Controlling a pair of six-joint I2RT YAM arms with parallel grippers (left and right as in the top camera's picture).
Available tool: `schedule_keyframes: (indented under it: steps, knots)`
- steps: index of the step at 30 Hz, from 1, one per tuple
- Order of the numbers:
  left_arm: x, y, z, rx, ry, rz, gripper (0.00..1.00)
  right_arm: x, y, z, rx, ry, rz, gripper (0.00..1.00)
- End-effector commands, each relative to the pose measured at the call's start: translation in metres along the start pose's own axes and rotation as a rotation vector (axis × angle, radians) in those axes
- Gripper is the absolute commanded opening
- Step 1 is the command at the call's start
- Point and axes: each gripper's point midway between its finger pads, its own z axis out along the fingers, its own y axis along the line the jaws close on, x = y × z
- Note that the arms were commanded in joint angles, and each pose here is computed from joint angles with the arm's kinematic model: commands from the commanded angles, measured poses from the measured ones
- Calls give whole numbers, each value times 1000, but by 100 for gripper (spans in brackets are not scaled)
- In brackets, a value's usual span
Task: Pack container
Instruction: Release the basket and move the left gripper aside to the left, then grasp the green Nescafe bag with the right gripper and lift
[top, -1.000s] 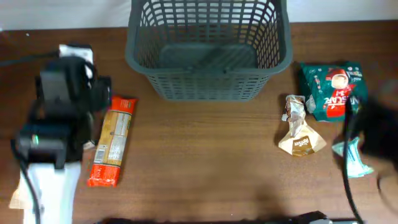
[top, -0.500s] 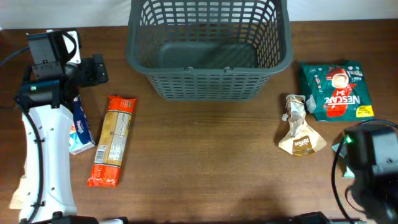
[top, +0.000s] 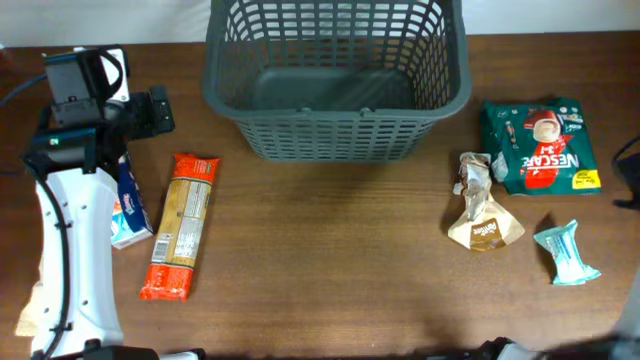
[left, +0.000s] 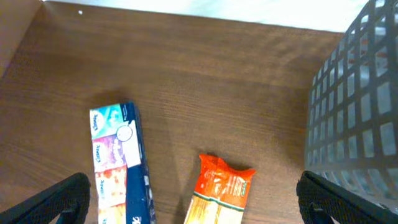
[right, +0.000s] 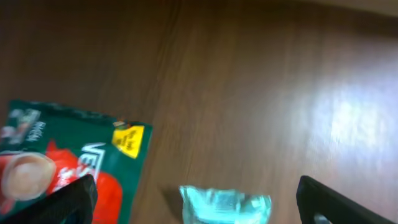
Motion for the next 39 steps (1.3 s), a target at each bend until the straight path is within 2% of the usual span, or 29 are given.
schedule_keyframes:
  steps: [1, 2, 5, 7, 10, 13, 19, 20, 21, 23, 24, 28, 29, 35, 37, 39]
  knots:
    - [1, 2, -1, -5, 7, 0, 100, -5, 7, 27, 0, 12, -55, 99]
    - [2, 2, -1, -5, 12, 0, 99, -12, 15, 33, -21, -13, -87, 99]
    - [6, 1, -1, -5, 29, 1, 99, -31, 76, 44, -269, -122, -513, 99]
    - [7, 2, 0, -5, 33, 1, 99, -38, 117, 58, -412, -224, -730, 99]
    - [12, 1, 3, -4, 52, 17, 99, -26, 146, 95, -506, -233, -810, 99]
    - [16, 1, 4, -4, 73, 18, 99, 16, 168, 143, -639, -127, -834, 99]
    - [17, 1, 5, -3, 78, 19, 99, 68, 186, 159, -835, 16, -830, 99]
    - [18, 1, 6, -3, 80, 19, 99, 82, 188, 168, -840, 49, -838, 89]
    - [18, 1, 7, -2, 82, 18, 99, 96, 190, 175, -851, 83, -844, 63]
    - [20, -1, 7, 7, 91, 19, 99, 118, 191, 190, -855, 136, -853, 21]
    - [21, -2, 6, 10, 93, 19, 99, 125, 191, 196, -853, 153, -855, 5]
    - [27, -2, 6, 10, 119, 20, 99, 154, 180, 217, -834, 247, -849, 3]
    - [27, -2, 6, 10, 118, 20, 99, 149, 182, 211, -837, 250, -822, 3]
    - [27, -1, 6, 10, 118, 21, 99, -14, 239, 58, -946, -173, -701, 4]
    - [27, -1, 6, 10, 118, 21, 99, -50, 247, 0, -986, -277, -676, 4]
    - [26, -1, 6, 9, 114, 20, 99, -61, 254, -33, -1020, -323, -675, 4]
